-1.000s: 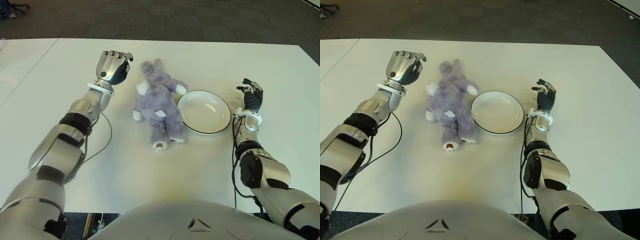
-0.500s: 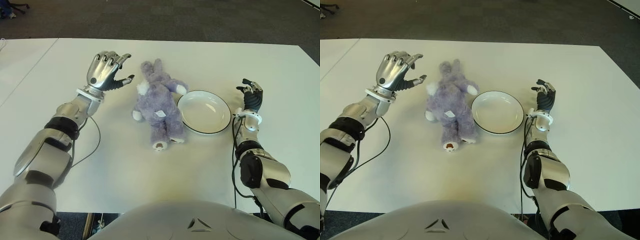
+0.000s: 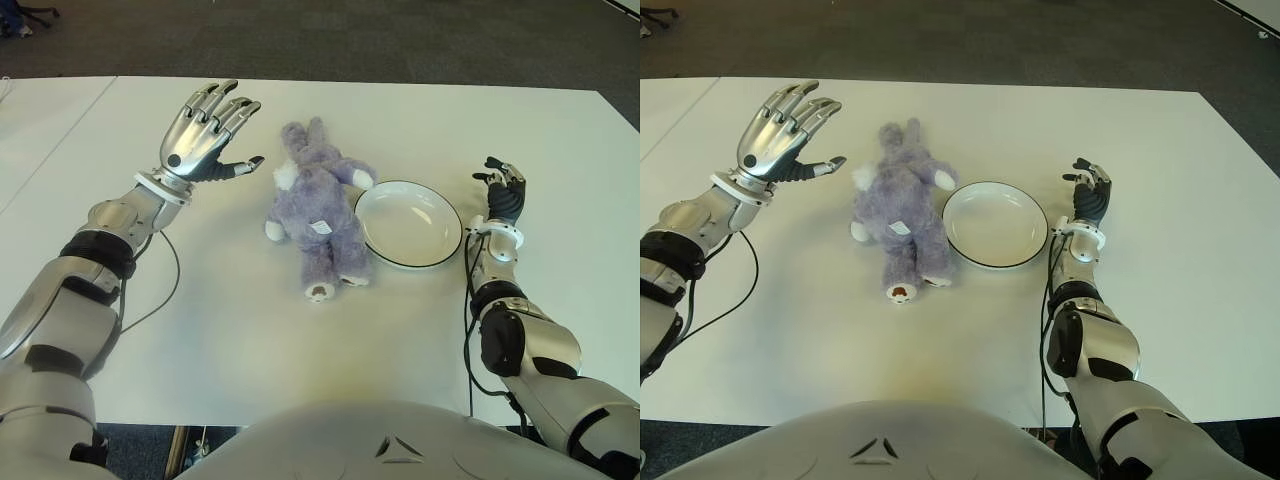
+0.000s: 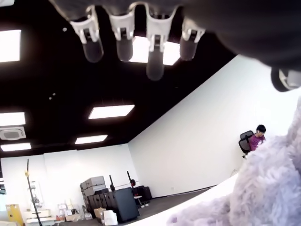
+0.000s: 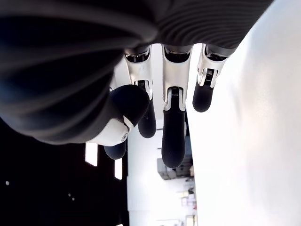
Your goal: Put the doll into the plate.
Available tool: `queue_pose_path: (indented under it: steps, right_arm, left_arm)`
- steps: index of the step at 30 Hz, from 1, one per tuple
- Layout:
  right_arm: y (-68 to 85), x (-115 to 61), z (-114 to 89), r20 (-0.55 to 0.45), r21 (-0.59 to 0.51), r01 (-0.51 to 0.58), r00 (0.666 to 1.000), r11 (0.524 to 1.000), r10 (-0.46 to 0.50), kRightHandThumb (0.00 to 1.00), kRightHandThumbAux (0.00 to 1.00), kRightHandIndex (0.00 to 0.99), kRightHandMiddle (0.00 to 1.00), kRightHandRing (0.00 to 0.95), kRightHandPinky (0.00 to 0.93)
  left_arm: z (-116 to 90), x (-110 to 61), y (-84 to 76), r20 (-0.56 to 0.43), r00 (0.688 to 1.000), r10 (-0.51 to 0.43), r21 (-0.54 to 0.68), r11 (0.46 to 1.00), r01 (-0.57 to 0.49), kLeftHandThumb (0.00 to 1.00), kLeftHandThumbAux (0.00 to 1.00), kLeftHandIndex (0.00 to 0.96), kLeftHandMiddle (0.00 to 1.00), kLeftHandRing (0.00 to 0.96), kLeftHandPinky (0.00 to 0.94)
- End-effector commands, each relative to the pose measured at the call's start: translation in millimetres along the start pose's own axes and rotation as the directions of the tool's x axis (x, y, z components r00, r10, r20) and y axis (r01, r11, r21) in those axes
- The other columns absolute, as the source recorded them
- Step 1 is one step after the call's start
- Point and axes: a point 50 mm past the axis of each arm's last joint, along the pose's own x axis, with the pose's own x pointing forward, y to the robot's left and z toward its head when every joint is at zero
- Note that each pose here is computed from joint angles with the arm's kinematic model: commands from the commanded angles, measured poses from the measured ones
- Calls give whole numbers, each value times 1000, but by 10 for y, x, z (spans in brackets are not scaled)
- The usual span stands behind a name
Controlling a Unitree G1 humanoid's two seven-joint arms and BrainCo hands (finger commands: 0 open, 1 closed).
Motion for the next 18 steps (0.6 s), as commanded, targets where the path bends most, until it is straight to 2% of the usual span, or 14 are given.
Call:
queue_pose_path:
  steps: [1, 13, 18]
  right_arm:
    - [-102, -893, -969, -422, -57, 9, 906, 998, -32, 947, 679, 424, 260, 458, 168]
    - [-92, -888, -961, -415, -59, 5, 909, 998, -29, 947, 679, 424, 301, 459, 192]
    - [-101, -894, -968, -420, -60, 1, 907, 998, -26, 947, 679, 424, 295, 459, 143]
  left_arm:
    - [35, -122, -27, 49, 990, -132, -8, 991, 133, 334, 113, 0, 0, 0, 0]
    - [68, -150, 37, 68, 982, -176, -38, 983, 179, 326, 131, 0, 0, 0, 0]
    - [88, -178, 44, 68, 976, -208, -70, 975, 212, 331, 140, 0, 0, 0, 0]
